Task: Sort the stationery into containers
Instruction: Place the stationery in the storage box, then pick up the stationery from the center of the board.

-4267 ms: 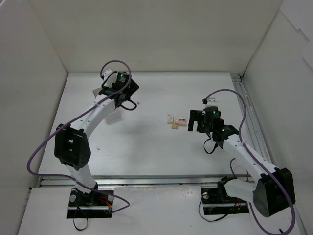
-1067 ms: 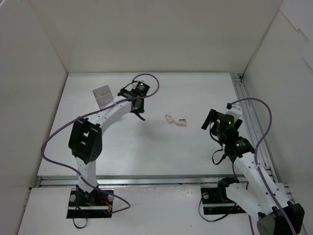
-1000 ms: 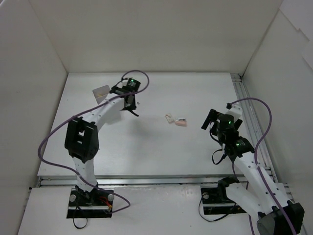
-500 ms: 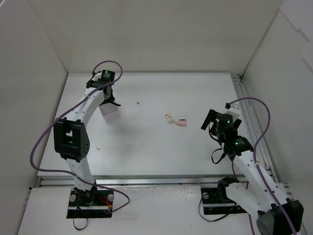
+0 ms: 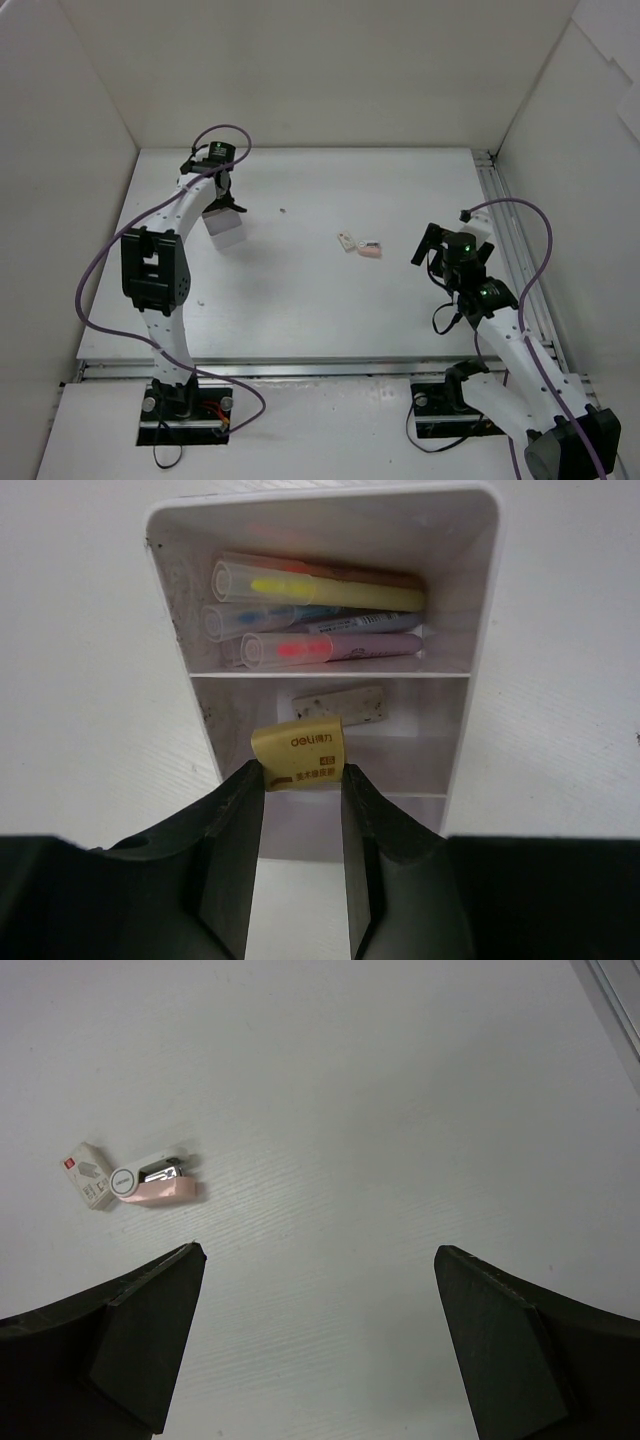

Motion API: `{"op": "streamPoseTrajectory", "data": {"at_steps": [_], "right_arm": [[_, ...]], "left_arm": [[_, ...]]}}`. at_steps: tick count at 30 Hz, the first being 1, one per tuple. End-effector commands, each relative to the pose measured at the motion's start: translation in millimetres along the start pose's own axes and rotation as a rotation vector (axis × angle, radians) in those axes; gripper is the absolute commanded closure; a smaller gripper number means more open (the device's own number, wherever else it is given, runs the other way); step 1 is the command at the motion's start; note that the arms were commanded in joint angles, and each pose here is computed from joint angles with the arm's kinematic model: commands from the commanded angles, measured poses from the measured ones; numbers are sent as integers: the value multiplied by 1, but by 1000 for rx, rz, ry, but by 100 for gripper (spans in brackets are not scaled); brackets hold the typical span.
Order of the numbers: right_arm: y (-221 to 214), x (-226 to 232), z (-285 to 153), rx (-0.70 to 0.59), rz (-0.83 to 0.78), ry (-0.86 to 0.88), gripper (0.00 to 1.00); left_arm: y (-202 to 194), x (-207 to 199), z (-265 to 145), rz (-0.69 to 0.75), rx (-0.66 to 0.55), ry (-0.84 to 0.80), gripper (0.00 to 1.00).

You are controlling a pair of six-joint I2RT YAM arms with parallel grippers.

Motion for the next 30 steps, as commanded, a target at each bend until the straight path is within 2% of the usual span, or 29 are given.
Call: {"op": "streamPoseTrajectory", "data": {"at_steps": [1,2,3,4,7,8,9,11,14,18,22,25,30], "right_arm": [[14,-1,0,-63,25,-13,2],[14,0,-1,-66,25,-8,2],[14,0,0,-63,24,-10,2],[14,-1,-1,-65,26,-9,2],[14,-1,-1,-67,26,-9,2],[14,-1,-2,-69,27,-6,2],[14,0,-2,-69,27,-4,2],[14,0,-2,-70,28,-2,2],[14,0,-2,-66,26,1,2],[12,2,1,-52,17,5,2],[19,8,9,-24,7,16,2],[22,13,17,3,0,23,2],[20,14,22,18,0,8,2]], "left_arm": [[22,-1,-18,-37,-68,-39,90],[23,-2,-17,-36,-70,-40,88],[23,-3,-16,-39,-71,-37,77],[23,-3,-15,-39,-68,-41,74],[24,-4,-19,-40,-66,-50,43],[24,-2,-22,-45,-67,-54,29],[22,-4,-26,-40,-72,-61,21],[22,-4,-34,-34,-88,-68,10],[17,-7,-53,-11,-117,-81,1],[12,-17,-92,23,-166,-162,0],[-15,-56,-121,146,-175,-322,0],[-36,-85,-121,214,-98,-423,0],[-66,-132,-106,244,31,-483,0]]}}
Point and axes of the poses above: each gripper's point midway between its finger pads, its own z axis out along the fingers, its own x axis along the line the jaws close on, y = z × x, the point moved 10 cm from there along -z, back along the fingers, and after that the axes turned 12 degrees about -z, right-handed, at the moved point
